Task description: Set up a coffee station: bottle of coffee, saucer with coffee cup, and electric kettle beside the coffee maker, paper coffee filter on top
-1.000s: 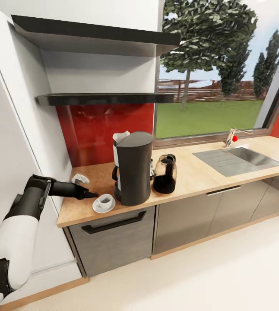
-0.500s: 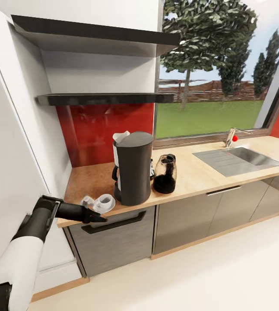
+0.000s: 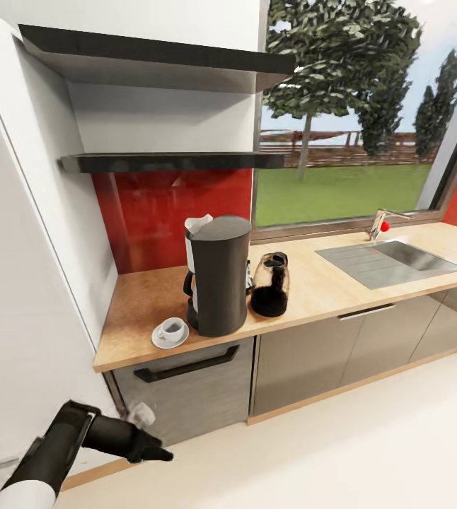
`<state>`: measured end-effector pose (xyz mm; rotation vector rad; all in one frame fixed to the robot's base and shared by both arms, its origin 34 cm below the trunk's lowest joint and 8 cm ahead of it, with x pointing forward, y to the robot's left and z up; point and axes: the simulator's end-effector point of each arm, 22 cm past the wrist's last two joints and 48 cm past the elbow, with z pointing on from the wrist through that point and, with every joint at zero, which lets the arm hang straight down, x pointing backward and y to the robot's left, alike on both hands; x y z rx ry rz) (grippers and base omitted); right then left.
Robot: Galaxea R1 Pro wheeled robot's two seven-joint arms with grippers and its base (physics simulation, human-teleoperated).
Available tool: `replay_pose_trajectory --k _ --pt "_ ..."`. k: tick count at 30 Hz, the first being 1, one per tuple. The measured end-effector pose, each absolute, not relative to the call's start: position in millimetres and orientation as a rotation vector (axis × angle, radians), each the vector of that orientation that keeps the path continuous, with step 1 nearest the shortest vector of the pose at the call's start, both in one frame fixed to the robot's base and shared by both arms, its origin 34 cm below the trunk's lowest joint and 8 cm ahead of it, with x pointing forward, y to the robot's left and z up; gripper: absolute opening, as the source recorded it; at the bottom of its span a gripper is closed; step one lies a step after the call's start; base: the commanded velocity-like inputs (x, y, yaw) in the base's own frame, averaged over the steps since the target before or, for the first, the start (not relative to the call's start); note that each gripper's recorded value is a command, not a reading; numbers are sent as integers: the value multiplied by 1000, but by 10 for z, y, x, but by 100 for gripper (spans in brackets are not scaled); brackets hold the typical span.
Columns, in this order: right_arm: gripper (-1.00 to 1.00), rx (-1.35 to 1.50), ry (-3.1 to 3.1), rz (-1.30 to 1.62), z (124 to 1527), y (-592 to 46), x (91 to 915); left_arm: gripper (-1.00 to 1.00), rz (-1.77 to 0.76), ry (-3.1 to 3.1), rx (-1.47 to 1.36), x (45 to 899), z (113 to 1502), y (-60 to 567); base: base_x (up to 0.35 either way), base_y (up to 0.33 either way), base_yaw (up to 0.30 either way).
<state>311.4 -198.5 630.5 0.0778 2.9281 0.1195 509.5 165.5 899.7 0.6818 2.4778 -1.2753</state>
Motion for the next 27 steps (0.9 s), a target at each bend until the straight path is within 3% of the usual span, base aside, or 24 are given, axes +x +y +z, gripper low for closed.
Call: replay_pose_trajectory --k 5,10,18,27 --pt "100 77 2928 119 6304 -1985 3114 100 -1236 2549 782 4127 8115 1693 0 0 0" --pt "100 77 2928 119 6305 -1985 3114 100 -995 2761 687 3388 7164 1953 0 0 0" --pt "100 75 2931 120 6302 -1982 3099 100 -329 2905 367 2915 6384 2730 0 0 0" --pt "100 67 2936 116 6296 -1998 3079 100 72 2989 -168 2015 6232 3423 0 0 0"
